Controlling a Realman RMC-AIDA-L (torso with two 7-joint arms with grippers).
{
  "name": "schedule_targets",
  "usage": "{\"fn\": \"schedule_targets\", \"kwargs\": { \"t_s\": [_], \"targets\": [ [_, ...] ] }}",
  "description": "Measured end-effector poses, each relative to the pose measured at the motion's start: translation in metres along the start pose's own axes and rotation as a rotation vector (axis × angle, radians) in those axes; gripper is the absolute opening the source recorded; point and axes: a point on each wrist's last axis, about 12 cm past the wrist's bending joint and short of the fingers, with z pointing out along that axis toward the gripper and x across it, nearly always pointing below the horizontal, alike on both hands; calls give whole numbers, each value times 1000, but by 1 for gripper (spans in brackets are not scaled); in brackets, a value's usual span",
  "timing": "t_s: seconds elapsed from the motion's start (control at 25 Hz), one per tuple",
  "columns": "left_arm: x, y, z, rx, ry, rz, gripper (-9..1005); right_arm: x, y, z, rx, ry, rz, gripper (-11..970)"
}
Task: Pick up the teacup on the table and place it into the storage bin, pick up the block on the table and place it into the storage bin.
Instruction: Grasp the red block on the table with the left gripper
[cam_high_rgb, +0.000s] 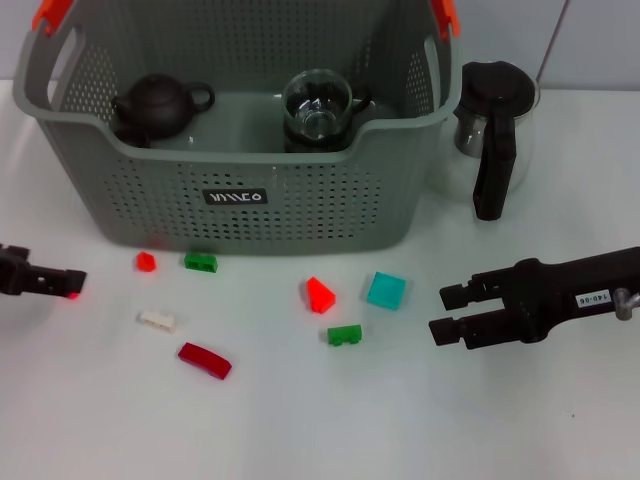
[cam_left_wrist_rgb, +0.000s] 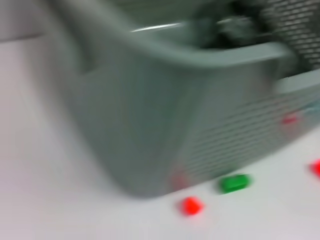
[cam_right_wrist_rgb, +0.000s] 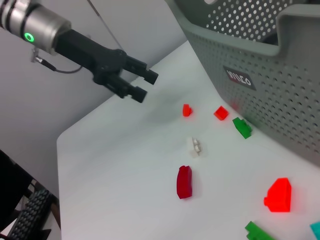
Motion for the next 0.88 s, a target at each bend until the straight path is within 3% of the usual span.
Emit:
{"fn": "schedule_targets", "kwargs": {
  "t_s": [0.16, 0.44, 0.72, 0.88],
  "targets": [
    [3, 3, 9, -36, 15, -63, 894, 1, -2, -1, 17, -7, -4, 711],
    [-2, 1, 33, -67, 55, 8, 877, 4, -3, 0, 26, -6, -8, 711],
    [-12, 3, 45, -130, 134, -4, 861, 4, -3, 0, 24, -4, -5, 711],
    [-20, -2, 51, -147, 180, 19, 716, 3, -3, 0, 24, -3, -6, 711]
  ]
}}
